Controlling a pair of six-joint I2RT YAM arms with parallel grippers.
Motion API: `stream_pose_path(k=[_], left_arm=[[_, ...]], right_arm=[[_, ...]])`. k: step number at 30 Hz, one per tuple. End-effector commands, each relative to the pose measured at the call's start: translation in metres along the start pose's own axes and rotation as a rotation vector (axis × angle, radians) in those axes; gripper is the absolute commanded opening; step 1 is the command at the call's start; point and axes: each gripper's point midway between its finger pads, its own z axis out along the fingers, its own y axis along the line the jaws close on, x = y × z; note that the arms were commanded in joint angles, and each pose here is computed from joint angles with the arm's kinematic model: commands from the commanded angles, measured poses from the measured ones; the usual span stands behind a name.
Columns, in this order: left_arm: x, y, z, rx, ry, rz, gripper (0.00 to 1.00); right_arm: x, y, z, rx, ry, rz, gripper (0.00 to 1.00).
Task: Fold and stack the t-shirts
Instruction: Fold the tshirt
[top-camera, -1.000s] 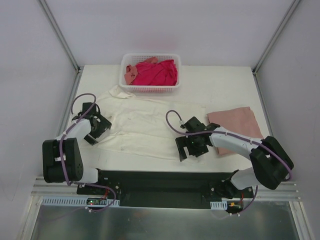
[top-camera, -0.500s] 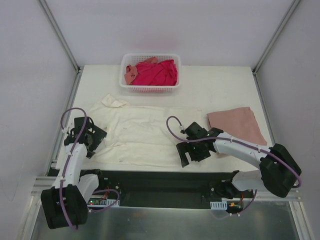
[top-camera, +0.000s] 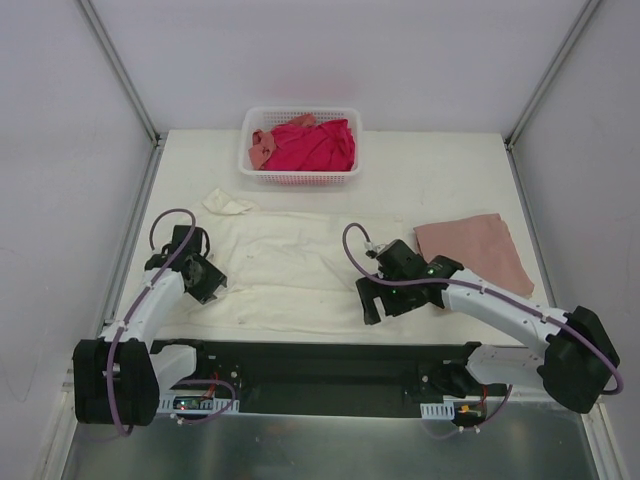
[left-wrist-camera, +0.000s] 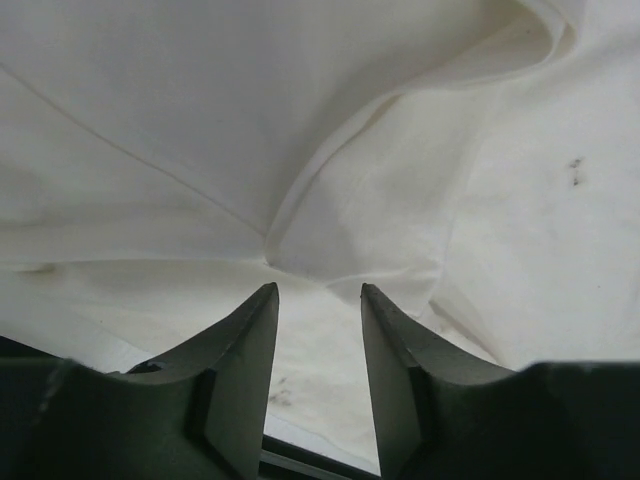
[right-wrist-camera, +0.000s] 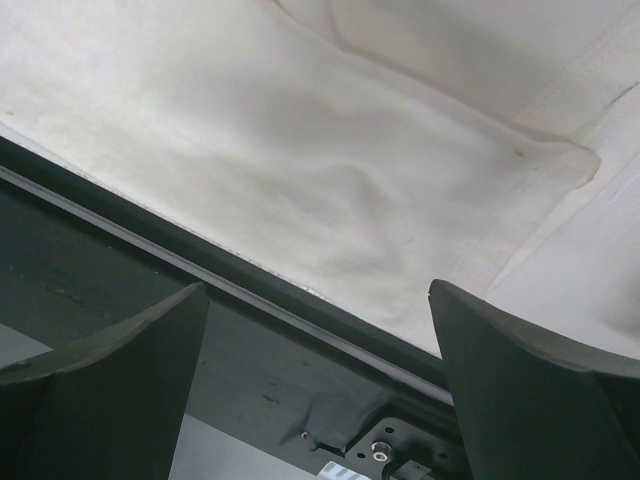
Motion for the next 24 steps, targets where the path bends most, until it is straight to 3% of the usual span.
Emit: stream_pose_path(k=[1,12,17,21,24], left_arm=[[-0.008,0.003,-0.001,-0.048,-0.036,-0.017,0.36],[-0.018,0.02,0.008,-0.159,-0.088,-0.036,0.34],[-0.02,0.01,0.013,-0.153,-0.063,-0.03,0.21],[-0.018,0.003,0.013,-0.129,-0.056,-0.018,0.01],[-0.021,-0.005,0.008,-0.102,-0.077,0.004,0.0]], right_arm=[[0.005,-0.008,-0.005,0.03,-0.012,0.005,0.97],[0.005,-0.011,-0.004,0.039,-0.013,0.013,0.97],[0.008,-0.012,-0.004,0.044,-0.018,0.026,0.97],[0.011,-0.013,-0.005,0.043,-0.02,0.035,0.97],[0.011,-0.013,-0.005,0.042,-0.021,0.037,0.97]])
